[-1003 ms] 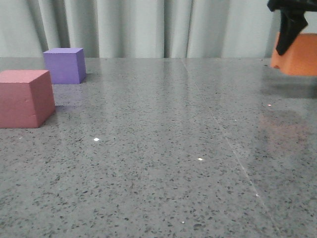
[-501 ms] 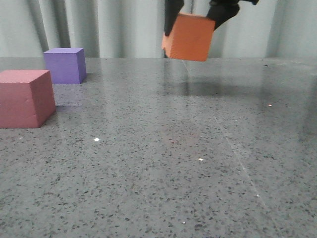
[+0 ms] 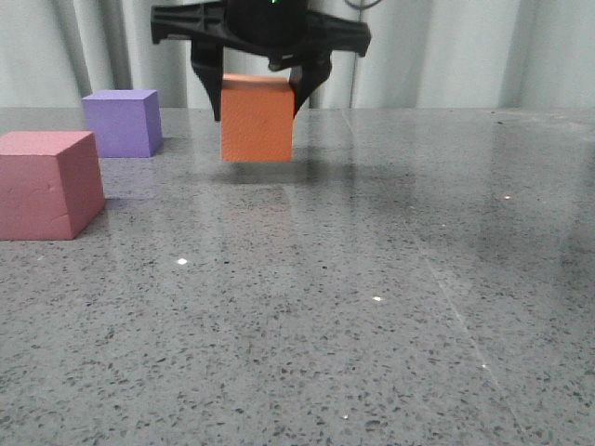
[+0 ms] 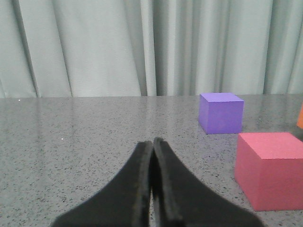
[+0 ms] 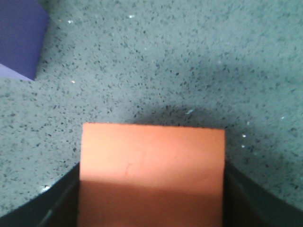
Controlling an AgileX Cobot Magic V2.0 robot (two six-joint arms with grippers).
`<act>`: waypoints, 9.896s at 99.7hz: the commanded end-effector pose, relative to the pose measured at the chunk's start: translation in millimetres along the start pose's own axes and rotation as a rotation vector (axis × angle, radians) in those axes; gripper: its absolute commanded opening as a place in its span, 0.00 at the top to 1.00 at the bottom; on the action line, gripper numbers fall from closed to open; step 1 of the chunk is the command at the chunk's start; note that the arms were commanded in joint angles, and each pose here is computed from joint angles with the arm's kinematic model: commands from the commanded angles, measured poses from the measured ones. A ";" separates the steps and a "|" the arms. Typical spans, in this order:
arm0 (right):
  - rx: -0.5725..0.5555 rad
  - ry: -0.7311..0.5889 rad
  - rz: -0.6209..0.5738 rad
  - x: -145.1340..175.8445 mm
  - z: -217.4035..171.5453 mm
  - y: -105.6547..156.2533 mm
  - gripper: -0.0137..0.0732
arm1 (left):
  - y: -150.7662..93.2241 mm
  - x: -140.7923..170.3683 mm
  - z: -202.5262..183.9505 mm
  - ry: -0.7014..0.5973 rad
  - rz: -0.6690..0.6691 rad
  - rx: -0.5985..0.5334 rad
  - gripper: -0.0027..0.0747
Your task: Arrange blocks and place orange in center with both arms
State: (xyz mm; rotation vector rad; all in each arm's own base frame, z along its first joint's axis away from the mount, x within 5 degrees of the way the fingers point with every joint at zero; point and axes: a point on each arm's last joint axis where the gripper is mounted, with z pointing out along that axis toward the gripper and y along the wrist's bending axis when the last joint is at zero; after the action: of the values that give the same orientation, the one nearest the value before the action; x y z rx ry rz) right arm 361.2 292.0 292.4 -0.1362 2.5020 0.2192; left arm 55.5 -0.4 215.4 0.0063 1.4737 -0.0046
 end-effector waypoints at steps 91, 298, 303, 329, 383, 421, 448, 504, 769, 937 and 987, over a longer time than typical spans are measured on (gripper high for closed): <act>-0.021 -0.184 -0.003 -41.9 -60.0 -0.6 0.08 | -0.7 10.2 -1.7 -0.053 -0.010 0.008 0.99; 0.225 -0.597 0.032 233.5 -273.3 -248.9 0.93 | -0.7 10.2 -1.7 -0.053 -0.010 0.008 0.99; 0.225 -0.597 0.032 233.5 -273.3 -248.9 0.92 | -0.7 10.2 -1.7 -0.053 -0.010 0.008 0.99; 0.224 -0.598 0.032 233.4 -273.4 -248.9 0.92 | -0.7 10.2 -1.7 -0.053 -0.010 0.008 0.99; 0.224 -0.601 0.031 233.3 -273.6 -248.8 0.92 | -0.7 10.2 -1.7 -0.053 -0.010 0.008 0.99; 0.164 -0.762 0.057 261.7 -259.8 -248.9 0.92 | -0.7 10.2 -1.7 -0.053 -0.010 0.008 0.99; 0.107 -0.871 0.092 295.8 -223.1 -243.7 0.92 | -0.7 10.2 -1.7 -0.053 -0.010 0.008 0.99; 0.109 -0.959 0.103 314.4 -158.7 -251.9 0.92 | -0.7 10.2 -1.7 -0.053 -0.010 0.008 0.99; 0.110 -0.948 0.105 314.9 -158.1 -252.1 0.92 | -6.2 -149.0 99.2 0.626 -0.196 0.013 0.83; 0.110 -0.948 0.105 314.9 -158.1 -252.1 0.92 | -231.0 -149.0 273.4 0.713 -0.090 0.372 0.14; 0.110 -0.948 0.105 314.9 -158.1 -252.1 0.92 | -237.3 -133.1 280.9 0.753 -0.167 0.322 0.14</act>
State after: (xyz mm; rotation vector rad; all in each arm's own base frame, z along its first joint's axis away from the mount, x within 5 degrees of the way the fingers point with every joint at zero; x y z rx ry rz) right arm 56.1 0.4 186.7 0.1458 1.6900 0.1460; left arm 323.5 -240.0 347.4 0.2045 2.3202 -0.3419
